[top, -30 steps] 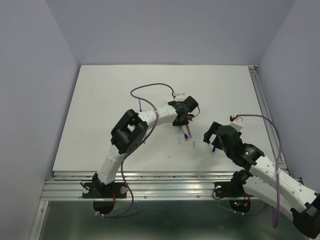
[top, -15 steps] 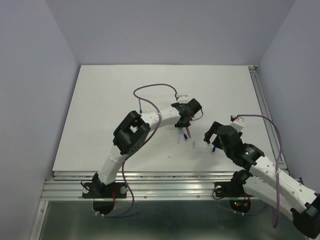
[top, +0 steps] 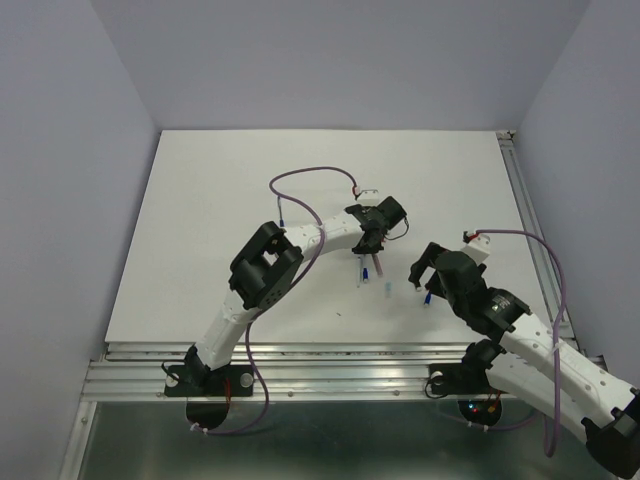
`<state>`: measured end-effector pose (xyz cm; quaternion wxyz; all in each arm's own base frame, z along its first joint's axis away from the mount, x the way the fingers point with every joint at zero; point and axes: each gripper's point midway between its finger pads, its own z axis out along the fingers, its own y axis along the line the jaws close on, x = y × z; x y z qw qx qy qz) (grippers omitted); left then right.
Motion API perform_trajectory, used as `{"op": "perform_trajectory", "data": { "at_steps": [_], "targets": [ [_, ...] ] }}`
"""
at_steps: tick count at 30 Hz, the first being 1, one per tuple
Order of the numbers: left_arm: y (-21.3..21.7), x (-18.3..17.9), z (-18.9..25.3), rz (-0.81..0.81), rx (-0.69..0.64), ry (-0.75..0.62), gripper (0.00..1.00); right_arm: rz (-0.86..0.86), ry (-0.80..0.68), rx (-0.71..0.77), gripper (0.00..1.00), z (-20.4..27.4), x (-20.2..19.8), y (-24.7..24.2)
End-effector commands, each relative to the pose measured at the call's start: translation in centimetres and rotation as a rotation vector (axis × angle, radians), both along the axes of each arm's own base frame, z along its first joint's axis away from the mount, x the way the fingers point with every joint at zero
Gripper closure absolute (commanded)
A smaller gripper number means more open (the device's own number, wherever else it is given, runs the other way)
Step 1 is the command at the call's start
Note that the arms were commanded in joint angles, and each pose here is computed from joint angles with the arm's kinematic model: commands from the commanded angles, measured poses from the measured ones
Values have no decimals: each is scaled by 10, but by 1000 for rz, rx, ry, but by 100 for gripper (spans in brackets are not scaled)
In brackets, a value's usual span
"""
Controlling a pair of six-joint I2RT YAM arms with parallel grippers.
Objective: Open the pen caps
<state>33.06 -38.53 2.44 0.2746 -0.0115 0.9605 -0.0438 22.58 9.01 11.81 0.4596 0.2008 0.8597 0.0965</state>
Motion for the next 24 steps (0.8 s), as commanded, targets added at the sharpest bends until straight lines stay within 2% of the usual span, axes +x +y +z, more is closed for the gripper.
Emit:
{"op": "perform_trajectory", "data": {
  "at_steps": [1, 11, 13, 16, 20, 23, 24],
  "targets": [
    [0, -5, 2, -3, 15, 16, 100, -40, -14, -6, 0, -5, 1, -7],
    [3, 5, 73, 28, -66, -107, 100, 55, -37, 50, 0, 7, -1, 9],
    [7, 1, 78, 32, -84, -116, 100, 152, -40, 75, 0, 10, -5, 23],
    [11, -6, 107, 27, -162, -155, 100, 302, -71, 148, 0, 17, -11, 50],
    [18, -14, 125, 23, -219, -181, 100, 522, -101, 321, 0, 32, -20, 100],
    [24, -22, 125, 27, -252, -179, 100, 603, -66, 407, 0, 28, -19, 127],
    [25, -24, 126, 27, -263, -179, 100, 623, -95, 435, 0, 37, -18, 132]
  ]
}}
